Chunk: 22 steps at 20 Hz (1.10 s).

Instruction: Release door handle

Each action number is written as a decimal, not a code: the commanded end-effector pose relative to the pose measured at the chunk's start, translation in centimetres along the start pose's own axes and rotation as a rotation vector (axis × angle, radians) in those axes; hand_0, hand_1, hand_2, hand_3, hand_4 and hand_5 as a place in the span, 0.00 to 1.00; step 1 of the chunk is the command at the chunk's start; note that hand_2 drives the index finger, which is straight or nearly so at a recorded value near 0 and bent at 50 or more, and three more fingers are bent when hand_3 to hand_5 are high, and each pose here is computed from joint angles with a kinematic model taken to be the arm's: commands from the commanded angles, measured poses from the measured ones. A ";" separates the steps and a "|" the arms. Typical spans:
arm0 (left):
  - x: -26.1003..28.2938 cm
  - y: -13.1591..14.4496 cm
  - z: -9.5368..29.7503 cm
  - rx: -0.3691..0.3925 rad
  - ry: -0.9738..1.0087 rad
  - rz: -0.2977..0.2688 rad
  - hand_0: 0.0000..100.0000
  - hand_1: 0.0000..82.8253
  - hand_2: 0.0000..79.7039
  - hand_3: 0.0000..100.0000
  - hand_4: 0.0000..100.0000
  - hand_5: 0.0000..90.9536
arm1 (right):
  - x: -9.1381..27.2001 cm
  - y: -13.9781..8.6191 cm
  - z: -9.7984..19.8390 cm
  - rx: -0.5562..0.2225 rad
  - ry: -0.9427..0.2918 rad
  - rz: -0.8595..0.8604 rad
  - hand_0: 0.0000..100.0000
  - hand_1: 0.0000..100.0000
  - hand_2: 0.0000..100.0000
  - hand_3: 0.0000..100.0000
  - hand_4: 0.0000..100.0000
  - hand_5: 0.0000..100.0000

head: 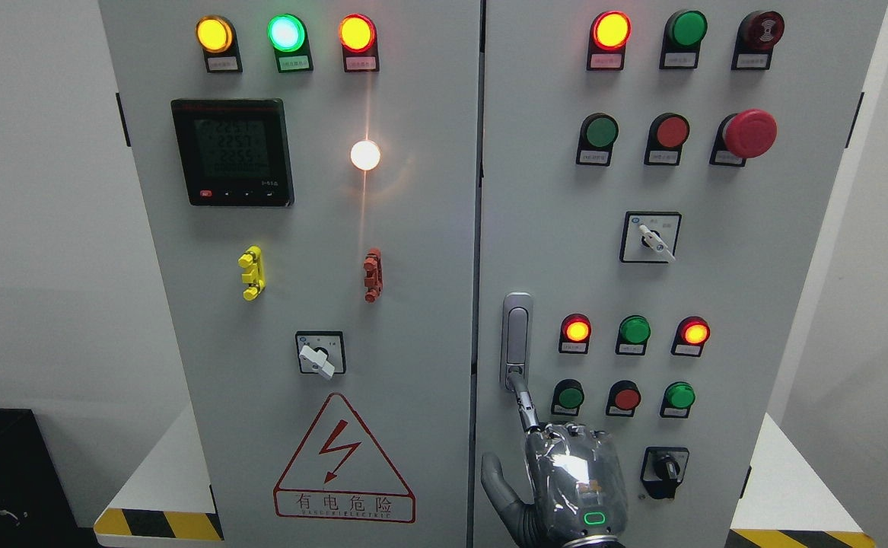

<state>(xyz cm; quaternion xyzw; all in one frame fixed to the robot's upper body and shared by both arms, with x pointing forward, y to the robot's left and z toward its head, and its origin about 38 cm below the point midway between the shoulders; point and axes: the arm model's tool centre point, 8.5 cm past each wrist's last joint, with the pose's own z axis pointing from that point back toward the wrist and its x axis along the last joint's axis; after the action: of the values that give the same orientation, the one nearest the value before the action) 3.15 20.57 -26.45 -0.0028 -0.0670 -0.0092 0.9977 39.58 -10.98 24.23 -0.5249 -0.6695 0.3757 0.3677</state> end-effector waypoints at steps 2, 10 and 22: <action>-1.1 0.0 0.1 0.000 0.016 0.000 0.12 0.67 0.00 0.00 0.00 0.00 | 0.0 0.1 0.1 0.003 0.001 0.000 0.54 0.28 0.01 0.93 0.90 0.92; -1.1 0.0 0.1 0.000 0.016 0.002 0.12 0.67 0.00 0.00 0.00 0.00 | -0.1 0.3 0.4 0.012 0.004 -0.001 0.54 0.28 0.01 0.94 0.90 0.92; -1.1 0.0 0.1 0.000 0.016 0.000 0.12 0.67 0.00 0.00 0.00 0.00 | -0.1 0.4 0.5 0.015 0.004 -0.001 0.54 0.28 0.01 0.94 0.90 0.92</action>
<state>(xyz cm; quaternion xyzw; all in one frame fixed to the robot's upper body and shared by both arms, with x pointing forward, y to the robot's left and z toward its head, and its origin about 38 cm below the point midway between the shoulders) 3.15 20.57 -26.45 -0.0028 -0.0669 -0.0091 0.9977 39.42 -11.03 23.68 -0.5224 -0.6661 0.3798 0.3731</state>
